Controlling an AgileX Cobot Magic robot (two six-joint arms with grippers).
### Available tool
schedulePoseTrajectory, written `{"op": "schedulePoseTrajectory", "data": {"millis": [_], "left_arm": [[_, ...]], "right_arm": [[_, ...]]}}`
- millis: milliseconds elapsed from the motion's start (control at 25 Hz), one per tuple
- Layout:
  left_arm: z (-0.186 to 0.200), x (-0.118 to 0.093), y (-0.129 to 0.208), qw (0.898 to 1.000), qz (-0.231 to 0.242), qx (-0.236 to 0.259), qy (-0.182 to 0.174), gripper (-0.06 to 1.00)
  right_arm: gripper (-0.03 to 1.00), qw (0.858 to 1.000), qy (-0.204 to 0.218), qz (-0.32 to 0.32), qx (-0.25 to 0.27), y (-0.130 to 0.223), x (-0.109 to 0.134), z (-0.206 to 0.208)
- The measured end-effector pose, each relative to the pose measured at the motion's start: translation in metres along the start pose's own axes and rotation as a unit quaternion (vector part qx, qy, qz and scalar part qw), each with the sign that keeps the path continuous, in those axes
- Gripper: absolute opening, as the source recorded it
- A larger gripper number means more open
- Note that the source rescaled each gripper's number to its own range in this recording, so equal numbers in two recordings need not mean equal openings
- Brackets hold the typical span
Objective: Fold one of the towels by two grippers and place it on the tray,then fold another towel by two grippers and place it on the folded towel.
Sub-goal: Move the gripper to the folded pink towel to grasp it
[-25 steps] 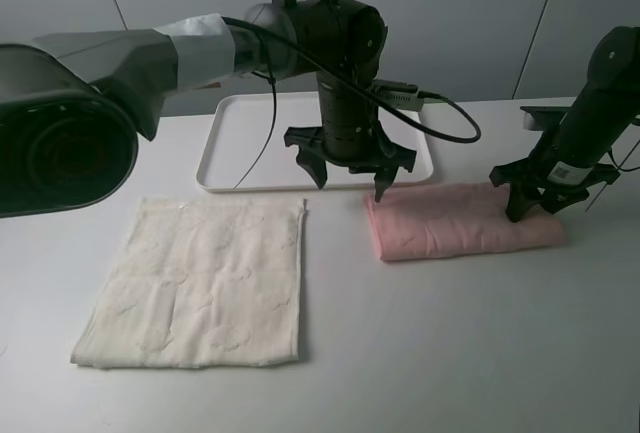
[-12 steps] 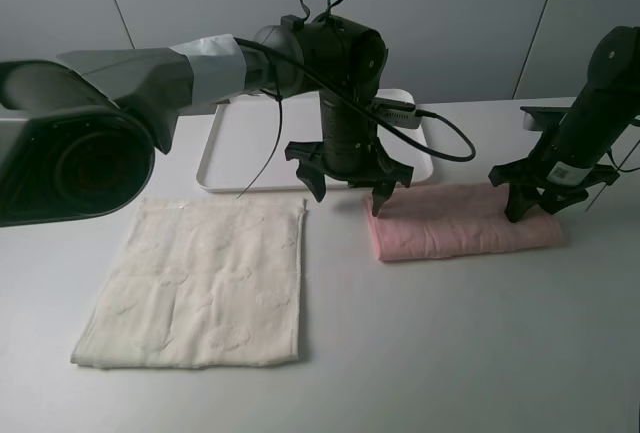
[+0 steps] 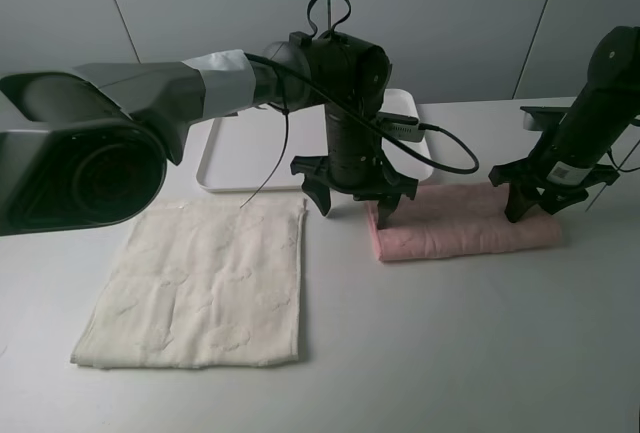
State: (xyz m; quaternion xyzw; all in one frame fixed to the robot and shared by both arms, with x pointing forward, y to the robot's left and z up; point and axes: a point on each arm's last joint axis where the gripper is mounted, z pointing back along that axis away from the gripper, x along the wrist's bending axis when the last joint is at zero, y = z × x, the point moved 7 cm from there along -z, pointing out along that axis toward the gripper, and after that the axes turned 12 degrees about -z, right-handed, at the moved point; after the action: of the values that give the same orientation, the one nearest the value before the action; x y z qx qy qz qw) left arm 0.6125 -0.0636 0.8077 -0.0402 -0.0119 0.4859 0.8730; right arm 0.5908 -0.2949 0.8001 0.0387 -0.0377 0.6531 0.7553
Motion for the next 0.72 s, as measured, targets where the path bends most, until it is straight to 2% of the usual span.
{"op": "schedulePoseTrajectory", "data": {"millis": [240, 320, 400, 440, 720], "left_arm": [[0.0002, 0.0, -0.0003, 1.0, 0.002, -0.001, -0.003, 0.97], [0.0002, 0.0, -0.0003, 1.0, 0.003, -0.001, -0.003, 0.97], [0.0002, 0.0003, -0.0004, 1.0, 0.003, -0.002, -0.004, 0.97], [0.0002, 0.0003, -0.0004, 1.0, 0.003, -0.002, -0.004, 0.97], [0.0003, 0.0031, -0.0011, 1.0, -0.002, -0.004, -0.013, 0.97]], "right_arm": [[0.44, 1.0, -0.001, -0.001, 0.0, 0.0, 0.0004, 0.0], [0.32, 1.0, -0.004, -0.003, 0.0, 0.0001, 0.0013, -0.0003], [0.08, 1.0, -0.009, -0.007, 0.003, 0.0008, 0.0035, -0.0003], [0.05, 1.0, -0.01, -0.009, 0.003, 0.0008, 0.004, -0.0003], [0.05, 1.0, -0.013, -0.012, 0.008, 0.0025, 0.0049, -0.0003]]}}
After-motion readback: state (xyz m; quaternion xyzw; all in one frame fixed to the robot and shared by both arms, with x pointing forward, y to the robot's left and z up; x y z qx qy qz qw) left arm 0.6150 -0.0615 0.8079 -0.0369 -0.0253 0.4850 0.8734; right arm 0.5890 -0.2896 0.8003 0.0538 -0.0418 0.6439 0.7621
